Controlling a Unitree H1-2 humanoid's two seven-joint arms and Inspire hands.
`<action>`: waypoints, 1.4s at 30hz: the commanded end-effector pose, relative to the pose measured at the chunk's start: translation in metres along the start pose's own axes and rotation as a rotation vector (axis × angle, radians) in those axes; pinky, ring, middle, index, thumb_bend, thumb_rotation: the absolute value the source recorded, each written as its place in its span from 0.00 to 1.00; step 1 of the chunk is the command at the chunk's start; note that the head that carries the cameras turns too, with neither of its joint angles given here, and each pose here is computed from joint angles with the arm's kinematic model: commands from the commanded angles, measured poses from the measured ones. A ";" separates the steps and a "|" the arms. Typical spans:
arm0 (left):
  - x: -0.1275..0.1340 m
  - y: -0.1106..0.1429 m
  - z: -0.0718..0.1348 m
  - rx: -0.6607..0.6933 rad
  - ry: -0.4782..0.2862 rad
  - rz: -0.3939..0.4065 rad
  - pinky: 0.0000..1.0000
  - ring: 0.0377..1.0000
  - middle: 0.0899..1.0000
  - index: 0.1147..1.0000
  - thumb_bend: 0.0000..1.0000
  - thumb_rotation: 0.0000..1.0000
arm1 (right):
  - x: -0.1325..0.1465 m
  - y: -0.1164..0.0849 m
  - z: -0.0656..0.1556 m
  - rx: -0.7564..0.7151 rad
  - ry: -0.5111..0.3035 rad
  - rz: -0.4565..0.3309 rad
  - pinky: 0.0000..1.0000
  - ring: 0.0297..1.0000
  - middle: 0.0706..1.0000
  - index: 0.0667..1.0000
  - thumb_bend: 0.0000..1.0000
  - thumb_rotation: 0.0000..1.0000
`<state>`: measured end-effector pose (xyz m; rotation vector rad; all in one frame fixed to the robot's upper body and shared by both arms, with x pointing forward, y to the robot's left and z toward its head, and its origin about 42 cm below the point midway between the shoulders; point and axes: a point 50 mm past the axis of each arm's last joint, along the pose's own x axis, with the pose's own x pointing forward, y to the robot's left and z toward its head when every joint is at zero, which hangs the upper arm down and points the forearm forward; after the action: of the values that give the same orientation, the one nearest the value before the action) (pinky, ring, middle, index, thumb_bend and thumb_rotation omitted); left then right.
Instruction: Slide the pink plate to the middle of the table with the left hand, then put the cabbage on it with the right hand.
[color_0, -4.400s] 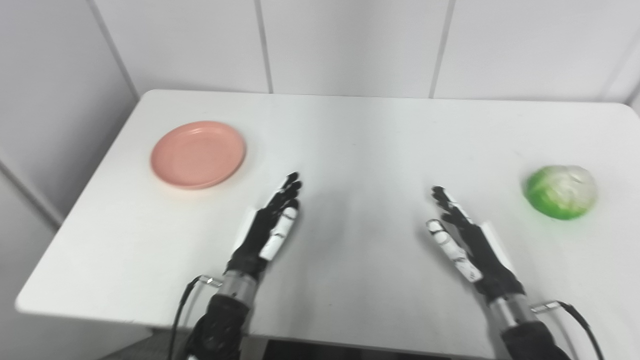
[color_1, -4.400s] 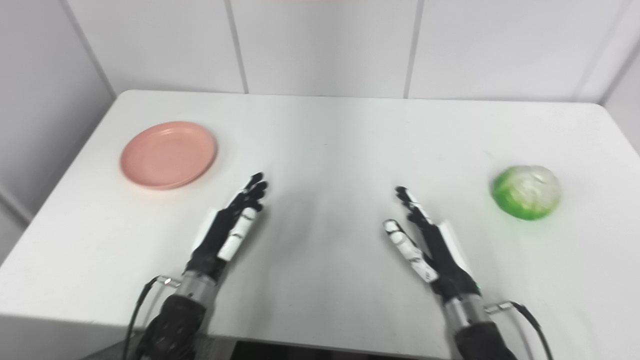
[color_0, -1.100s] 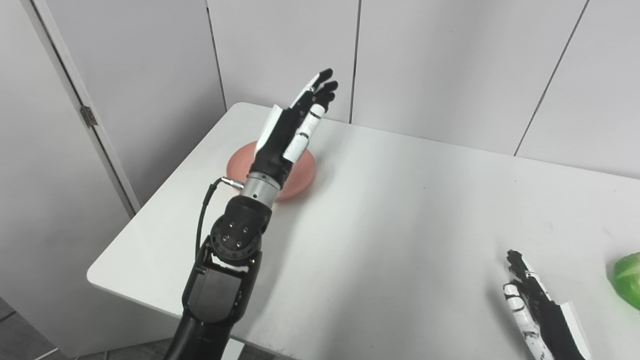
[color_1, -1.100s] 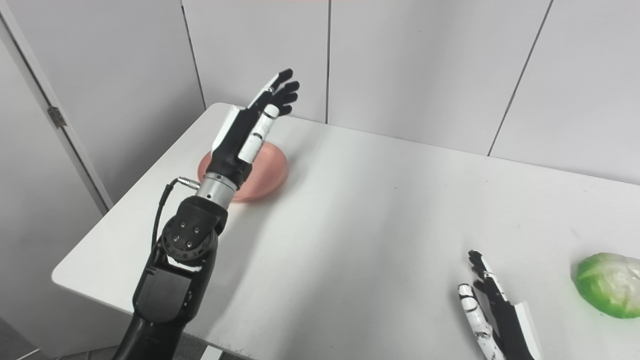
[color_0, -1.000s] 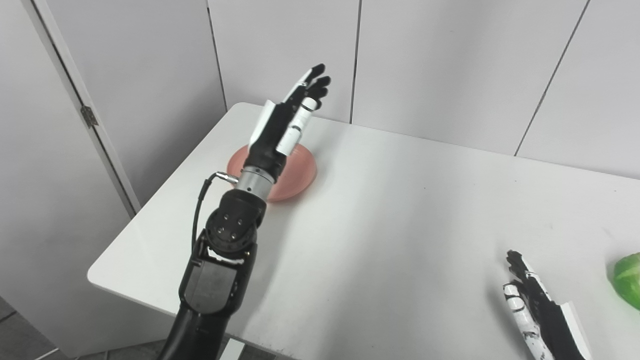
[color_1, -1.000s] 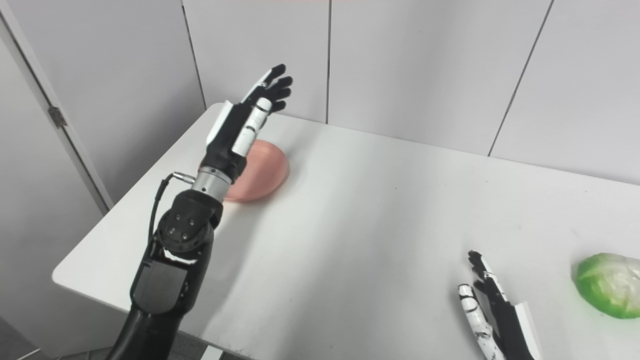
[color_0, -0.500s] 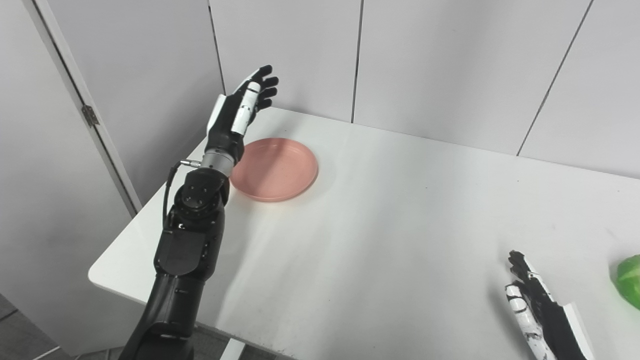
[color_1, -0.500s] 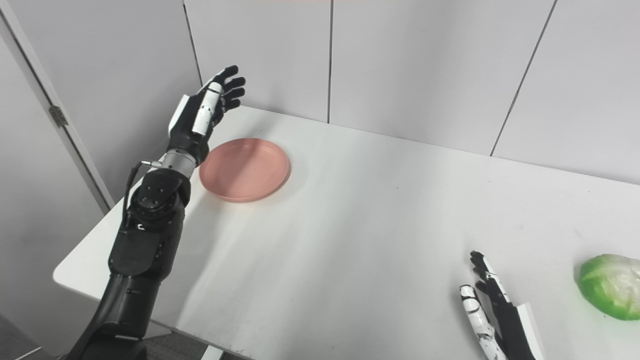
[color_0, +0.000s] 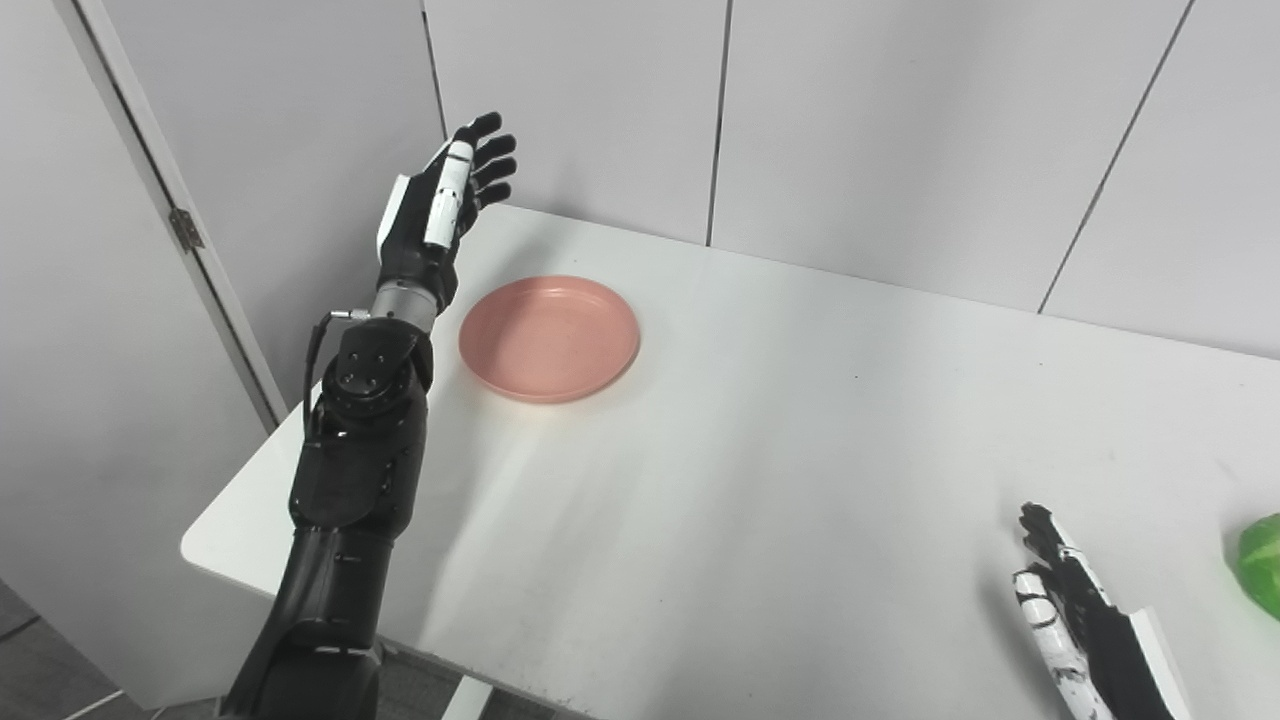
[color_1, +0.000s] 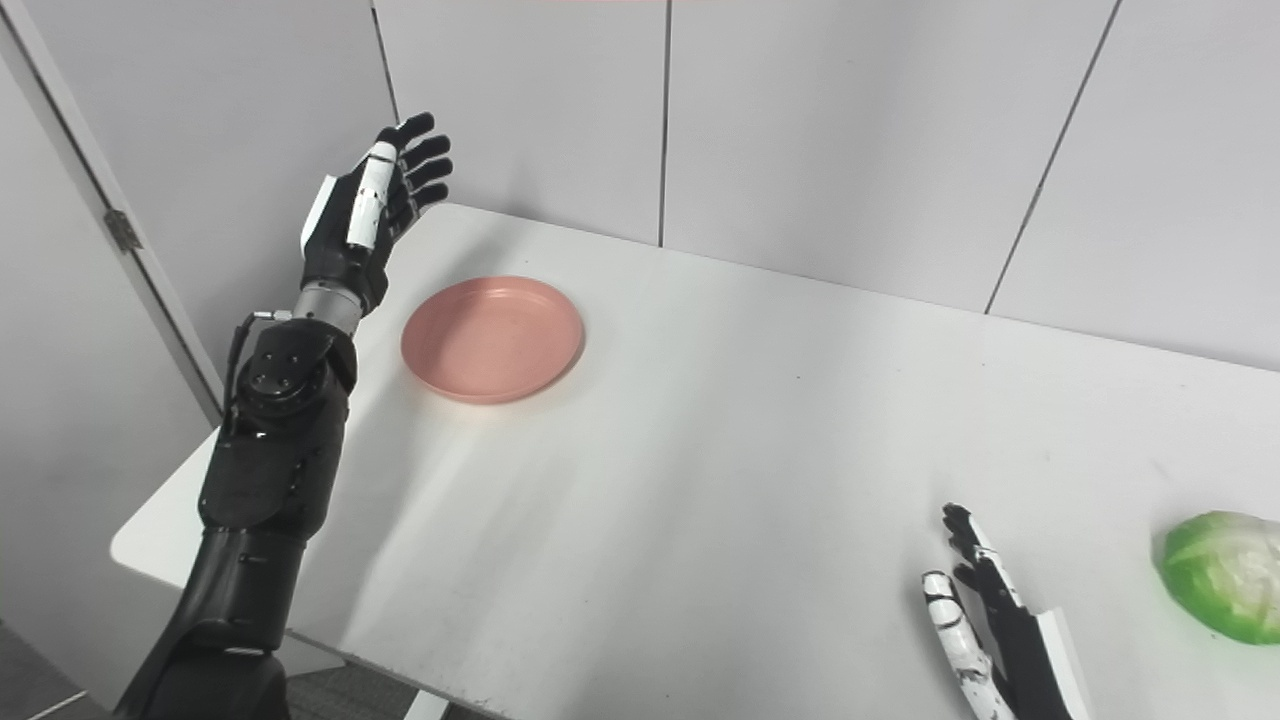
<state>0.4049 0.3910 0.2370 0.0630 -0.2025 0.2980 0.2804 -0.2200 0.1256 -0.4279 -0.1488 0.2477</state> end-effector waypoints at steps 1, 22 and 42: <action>0.014 0.008 0.022 0.002 -0.063 0.033 0.84 0.83 0.82 0.80 0.45 1.00 | 0.003 -0.005 0.010 -0.002 -0.036 -0.015 0.89 0.92 0.93 0.92 0.04 1.00; 0.027 0.039 -0.005 -0.037 0.023 0.120 0.88 0.86 0.85 0.82 0.46 1.00 | 0.002 -0.006 0.010 -0.006 -0.036 -0.014 0.90 0.92 0.93 0.92 0.07 1.00; 0.031 0.045 -0.038 -0.060 0.138 0.153 0.85 0.87 0.86 0.84 0.44 1.00 | 0.001 -0.006 0.013 -0.005 -0.032 -0.016 0.89 0.92 0.92 0.92 0.06 1.00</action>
<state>0.4133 0.4379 0.1705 -0.0533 0.0304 0.4413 0.2786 -0.2213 0.1269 -0.4306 -0.1437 0.2443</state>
